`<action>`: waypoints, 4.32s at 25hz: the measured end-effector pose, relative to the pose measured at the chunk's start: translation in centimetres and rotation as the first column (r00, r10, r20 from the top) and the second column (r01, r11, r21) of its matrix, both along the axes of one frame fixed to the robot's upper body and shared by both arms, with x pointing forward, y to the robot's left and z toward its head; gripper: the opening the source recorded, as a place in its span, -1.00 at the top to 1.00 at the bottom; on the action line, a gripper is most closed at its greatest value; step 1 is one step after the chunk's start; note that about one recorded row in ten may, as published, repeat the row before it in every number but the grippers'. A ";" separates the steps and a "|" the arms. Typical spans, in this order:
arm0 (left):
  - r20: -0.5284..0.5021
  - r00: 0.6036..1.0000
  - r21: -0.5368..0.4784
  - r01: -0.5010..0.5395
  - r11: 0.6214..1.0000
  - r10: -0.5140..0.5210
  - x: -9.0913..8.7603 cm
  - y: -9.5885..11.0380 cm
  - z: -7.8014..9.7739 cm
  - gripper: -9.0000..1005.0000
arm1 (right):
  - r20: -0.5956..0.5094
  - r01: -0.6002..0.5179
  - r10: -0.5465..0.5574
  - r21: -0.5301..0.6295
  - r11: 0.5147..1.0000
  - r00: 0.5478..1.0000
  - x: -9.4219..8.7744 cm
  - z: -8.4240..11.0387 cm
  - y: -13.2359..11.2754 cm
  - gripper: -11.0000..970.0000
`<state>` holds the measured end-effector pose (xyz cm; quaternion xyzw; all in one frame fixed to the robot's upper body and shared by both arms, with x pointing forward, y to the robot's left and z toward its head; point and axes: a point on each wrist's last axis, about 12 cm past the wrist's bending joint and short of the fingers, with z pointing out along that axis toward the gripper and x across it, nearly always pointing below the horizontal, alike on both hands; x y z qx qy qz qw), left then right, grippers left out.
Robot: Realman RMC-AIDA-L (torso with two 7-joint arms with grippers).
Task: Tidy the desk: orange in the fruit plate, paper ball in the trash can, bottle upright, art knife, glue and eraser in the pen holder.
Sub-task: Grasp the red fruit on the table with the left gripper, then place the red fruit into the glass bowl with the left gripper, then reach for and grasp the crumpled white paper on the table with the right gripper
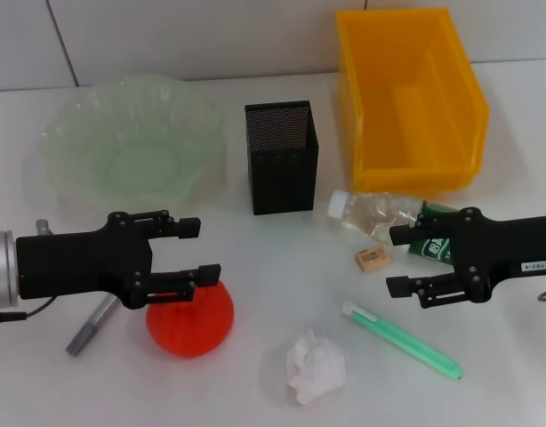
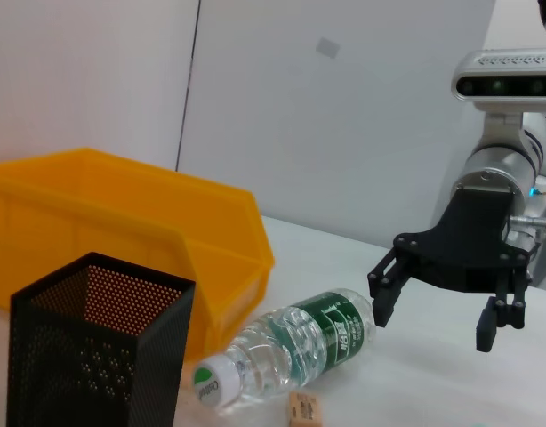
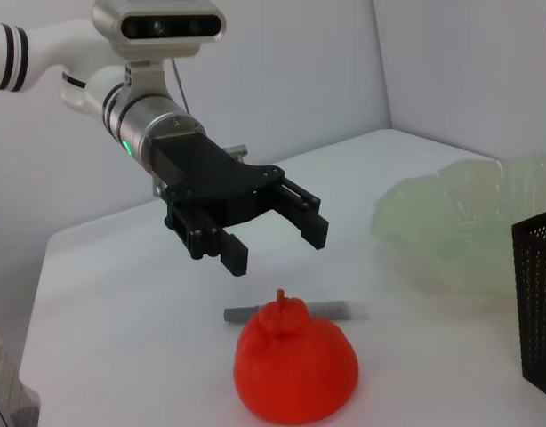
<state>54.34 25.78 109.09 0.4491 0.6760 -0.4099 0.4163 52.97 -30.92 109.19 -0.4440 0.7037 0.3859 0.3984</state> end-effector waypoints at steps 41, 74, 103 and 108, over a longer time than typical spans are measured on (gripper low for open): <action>-0.040 0.999 0.226 0.031 0.974 -0.023 0.2 -1.3 -2.6 -0.31 | 0.011 0.032 -0.032 -0.022 0.999 0.999 0.3 -0.3 -0.1 -0.62; 0.249 0.752 0.083 -0.644 0.760 0.610 10.3 -0.5 0.5 0.74 | 0.022 0.043 -0.043 -0.020 0.999 0.999 0.7 -0.3 0.4 -0.62; 0.195 0.899 -0.064 -0.388 0.919 0.393 2.0 2.5 -0.8 -0.72 | -0.339 -0.150 0.034 -0.321 0.935 0.940 3.3 11.6 3.7 -0.62; 0.182 0.911 -0.045 -0.368 0.929 0.370 1.2 2.4 -1.4 -0.71 | -0.361 -0.296 0.131 -0.449 0.843 0.923 4.1 11.7 8.8 -0.62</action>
